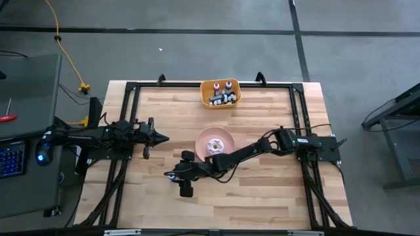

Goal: Pick & Place food coloring
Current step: Put the large blue food coloring bottle into the orange bin

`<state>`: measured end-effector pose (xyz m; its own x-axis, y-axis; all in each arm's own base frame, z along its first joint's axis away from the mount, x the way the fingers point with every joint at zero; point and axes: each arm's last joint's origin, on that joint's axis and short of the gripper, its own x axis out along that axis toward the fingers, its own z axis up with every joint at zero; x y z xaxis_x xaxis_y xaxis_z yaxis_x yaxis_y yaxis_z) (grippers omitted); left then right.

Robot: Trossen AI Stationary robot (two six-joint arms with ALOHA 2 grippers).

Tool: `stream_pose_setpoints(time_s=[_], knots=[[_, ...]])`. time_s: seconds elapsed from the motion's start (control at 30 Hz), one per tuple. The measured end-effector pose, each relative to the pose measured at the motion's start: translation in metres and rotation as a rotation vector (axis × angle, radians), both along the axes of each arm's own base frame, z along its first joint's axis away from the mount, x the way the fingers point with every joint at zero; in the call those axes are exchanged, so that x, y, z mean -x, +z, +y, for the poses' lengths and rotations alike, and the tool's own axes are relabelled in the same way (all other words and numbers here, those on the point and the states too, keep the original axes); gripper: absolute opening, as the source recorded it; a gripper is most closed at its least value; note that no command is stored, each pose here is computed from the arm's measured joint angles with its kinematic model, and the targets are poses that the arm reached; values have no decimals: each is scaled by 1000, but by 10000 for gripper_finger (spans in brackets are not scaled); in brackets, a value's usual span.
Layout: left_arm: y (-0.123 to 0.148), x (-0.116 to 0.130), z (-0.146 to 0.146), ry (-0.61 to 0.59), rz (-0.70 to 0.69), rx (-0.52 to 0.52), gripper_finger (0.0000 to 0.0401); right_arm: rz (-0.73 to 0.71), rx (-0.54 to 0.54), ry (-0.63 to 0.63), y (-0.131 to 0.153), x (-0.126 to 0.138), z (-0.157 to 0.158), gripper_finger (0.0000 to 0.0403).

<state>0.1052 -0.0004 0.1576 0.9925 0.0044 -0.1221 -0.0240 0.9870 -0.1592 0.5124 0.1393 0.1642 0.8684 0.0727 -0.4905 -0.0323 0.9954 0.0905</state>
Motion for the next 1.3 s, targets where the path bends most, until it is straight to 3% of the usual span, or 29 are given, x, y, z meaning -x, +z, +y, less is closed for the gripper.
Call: stream_pose_setpoints(time_s=[0.5, 1.3], knots=[[0, 0, 0, 2, 0, 0, 1, -81, 11, -18, 1, -7, -3, 205], [0, 0, 0, 3, 0, 0, 1, -71, 3, -8, -4, -8, -3, 198]])
